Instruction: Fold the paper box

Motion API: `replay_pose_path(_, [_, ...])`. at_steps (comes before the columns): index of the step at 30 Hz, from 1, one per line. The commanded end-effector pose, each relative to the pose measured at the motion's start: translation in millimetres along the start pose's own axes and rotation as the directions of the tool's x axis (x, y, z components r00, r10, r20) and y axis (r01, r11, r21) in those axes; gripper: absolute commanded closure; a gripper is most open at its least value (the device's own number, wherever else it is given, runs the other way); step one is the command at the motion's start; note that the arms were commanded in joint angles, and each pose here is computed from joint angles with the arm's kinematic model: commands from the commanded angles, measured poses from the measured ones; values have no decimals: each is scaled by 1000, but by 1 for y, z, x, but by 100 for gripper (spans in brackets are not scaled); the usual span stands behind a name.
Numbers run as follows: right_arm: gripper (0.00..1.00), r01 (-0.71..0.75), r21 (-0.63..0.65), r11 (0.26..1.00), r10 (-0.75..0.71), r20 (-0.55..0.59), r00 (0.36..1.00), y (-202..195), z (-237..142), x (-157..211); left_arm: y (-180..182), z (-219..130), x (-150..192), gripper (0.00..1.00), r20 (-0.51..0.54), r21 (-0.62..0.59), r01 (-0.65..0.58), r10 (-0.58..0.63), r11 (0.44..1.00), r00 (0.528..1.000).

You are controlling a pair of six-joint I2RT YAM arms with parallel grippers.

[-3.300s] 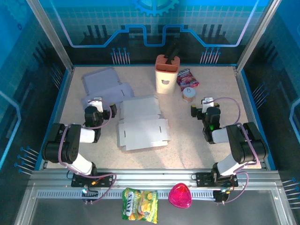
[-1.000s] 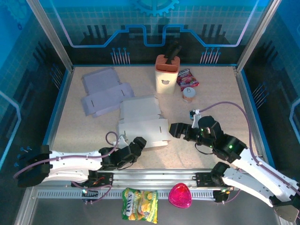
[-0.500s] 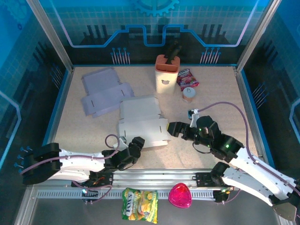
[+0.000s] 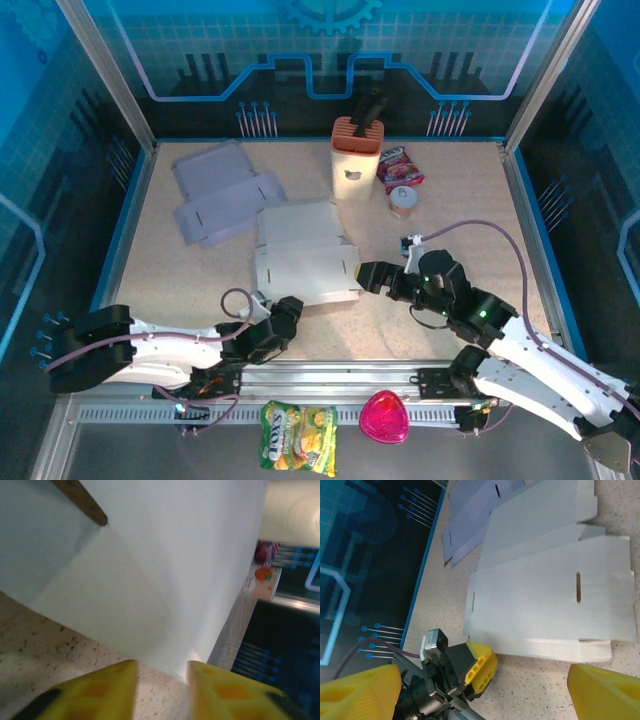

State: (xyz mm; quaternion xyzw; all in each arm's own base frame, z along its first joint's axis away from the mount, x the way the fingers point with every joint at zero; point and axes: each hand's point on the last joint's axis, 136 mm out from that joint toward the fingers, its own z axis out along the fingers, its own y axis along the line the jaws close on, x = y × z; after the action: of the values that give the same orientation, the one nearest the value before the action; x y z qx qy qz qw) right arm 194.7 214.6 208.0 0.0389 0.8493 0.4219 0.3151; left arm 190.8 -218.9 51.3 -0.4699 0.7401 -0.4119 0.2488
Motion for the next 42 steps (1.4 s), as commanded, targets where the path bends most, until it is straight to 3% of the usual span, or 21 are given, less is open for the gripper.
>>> replay_pose_path(1, [13, -51, -42, 998, 51, -6, 999, -3, 7, 5, -3, 0, -2, 87, 8, 27, -8, 7, 1000, 1000])
replay_pose_path(4, [15, -100, -62, 993, 99, -10, 995, -6, 11, 10, -10, -3, 0, 100, 4, 40, -11, 11, 999, 1000])
replay_pose_path(10, [29, -260, -35, 965, 260, -12, 966, -25, 22, 24, -33, -9, 4, 100, 7, 70, -47, 47, 996, 999])
replay_pose_path(13, [30, -370, -2, 929, 370, 6, 929, -44, 31, 36, -33, -11, 6, 100, -5, 65, -39, 40, 997, 999])
replay_pose_path(18, [30, -463, -11, 886, 463, 39, 886, -52, 44, 53, -31, -12, -11, 63, -24, -21, -105, 104, 994, 994])
replay_pose_path(23, [30, -476, -8, 879, 476, 45, 878, -38, 59, 65, -58, -15, -72, 43, -61, -156, -258, 252, 953, 966])
replay_pose_path(26, [28, -515, -26, 857, 515, 16, 857, -31, 76, 72, -67, -12, -119, 39, -41, -228, -298, 297, 927, 954])
replay_pose_path(29, [23, -534, -38, 845, 533, -29, 846, -21, 95, 83, -77, 14, -147, 40, -107, -177, -298, 283, 938, 953])
replay_pose_path(32, [22, -549, -54, 834, 546, -68, 835, -11, 114, 92, -88, 44, -162, 44, -164, -146, -363, 340, 920, 926])
replay_pose_path(36, [22, -570, -71, 819, 564, -93, 821, -5, 134, 102, -81, 71, -180, 45, -166, -190, -435, 408, 880, 898])
replay_pose_path(42, [21, -527, 28, 849, 528, -45, 848, -23, 143, 111, -57, 95, -185, 46, -203, -217, -457, 418, 863, 885])
